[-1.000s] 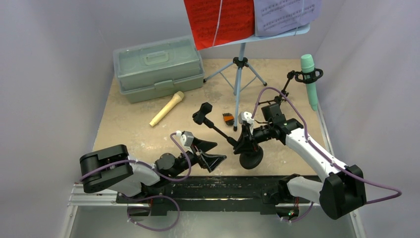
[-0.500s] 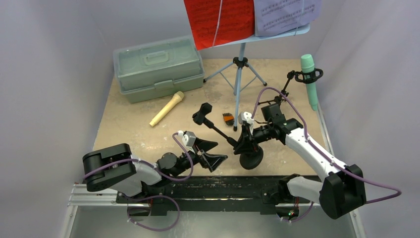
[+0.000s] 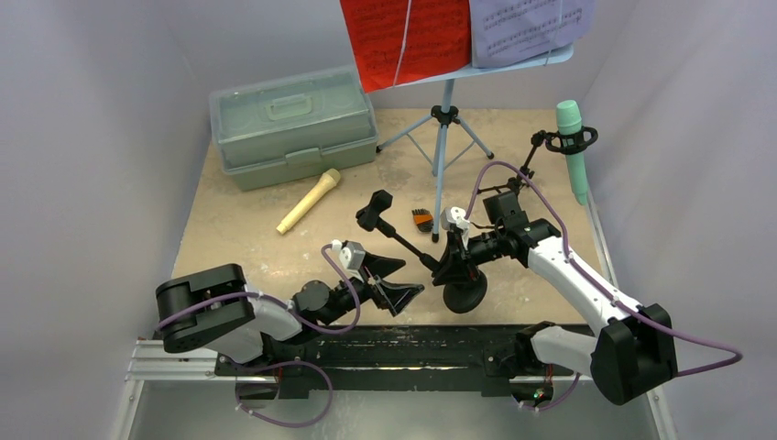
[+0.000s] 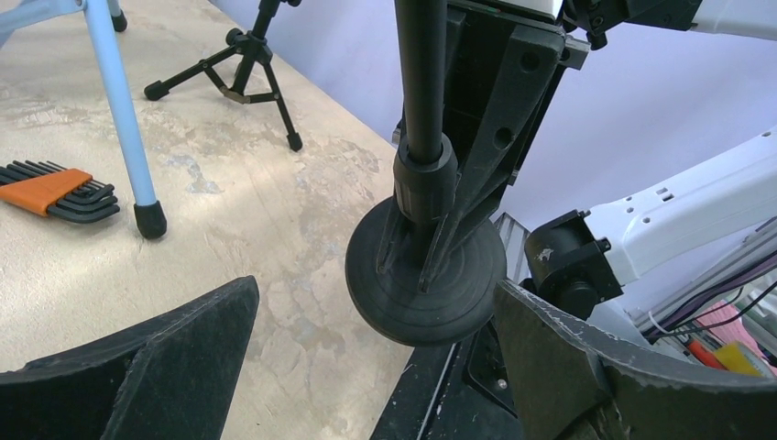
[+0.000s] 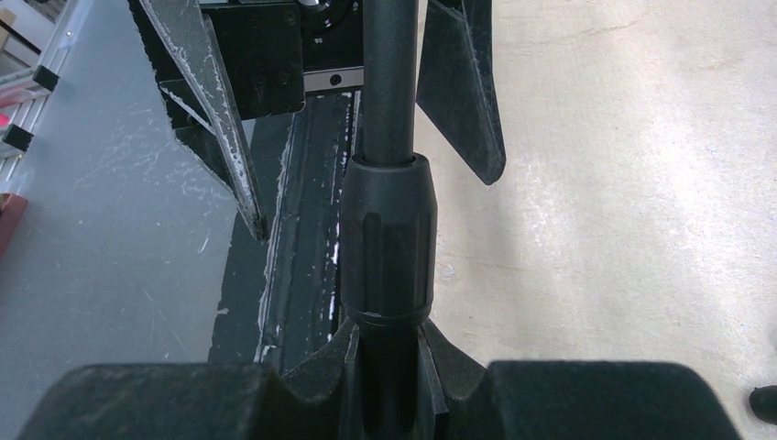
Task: Pack up the instrument practice props
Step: Unscrew the knob on the microphone stand.
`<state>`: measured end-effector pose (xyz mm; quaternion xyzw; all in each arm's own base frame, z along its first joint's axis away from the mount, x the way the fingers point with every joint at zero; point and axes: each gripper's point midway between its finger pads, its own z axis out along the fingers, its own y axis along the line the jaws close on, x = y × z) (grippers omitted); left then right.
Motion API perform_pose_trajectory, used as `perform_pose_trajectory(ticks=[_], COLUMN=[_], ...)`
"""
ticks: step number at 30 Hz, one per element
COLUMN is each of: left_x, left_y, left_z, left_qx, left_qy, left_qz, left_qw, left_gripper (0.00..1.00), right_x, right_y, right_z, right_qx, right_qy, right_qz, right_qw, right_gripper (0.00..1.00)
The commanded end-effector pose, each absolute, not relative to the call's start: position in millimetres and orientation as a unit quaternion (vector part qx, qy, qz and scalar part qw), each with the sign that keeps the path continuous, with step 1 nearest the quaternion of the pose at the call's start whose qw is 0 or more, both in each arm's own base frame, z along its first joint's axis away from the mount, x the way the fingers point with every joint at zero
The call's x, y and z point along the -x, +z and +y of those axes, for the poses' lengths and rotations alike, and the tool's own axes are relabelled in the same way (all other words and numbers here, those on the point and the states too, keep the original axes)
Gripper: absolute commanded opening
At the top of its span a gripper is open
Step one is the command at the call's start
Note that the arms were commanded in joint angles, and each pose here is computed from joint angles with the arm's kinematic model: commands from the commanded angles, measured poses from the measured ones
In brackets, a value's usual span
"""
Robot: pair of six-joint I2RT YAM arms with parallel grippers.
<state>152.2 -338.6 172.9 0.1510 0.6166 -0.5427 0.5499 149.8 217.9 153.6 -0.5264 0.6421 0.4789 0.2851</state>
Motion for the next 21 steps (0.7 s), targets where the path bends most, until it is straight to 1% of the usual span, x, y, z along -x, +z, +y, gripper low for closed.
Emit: perform_pose_trajectory(ticks=[1,21], left_x=[-151.3,-154.8], left_y=[255.4,255.9], left_z=[-327.7,-327.4], left_qx=[-0.101,-0.09], left_qy=[-0.611,-0.61], left_qz=[0.492,0.495], left_qw=[0.612,0.612], left_gripper=[1.0,1.0], right_x=[-154.0,-153.8], right_y=[181.0,181.3], right_z=[225.9,226.0], right_qx=[0.54,0.541], right_qy=[0.495,0.495], right_qz=[0.603,0.602], right_qw=[0.316,0.316], right_gripper=[0.0,0.0])
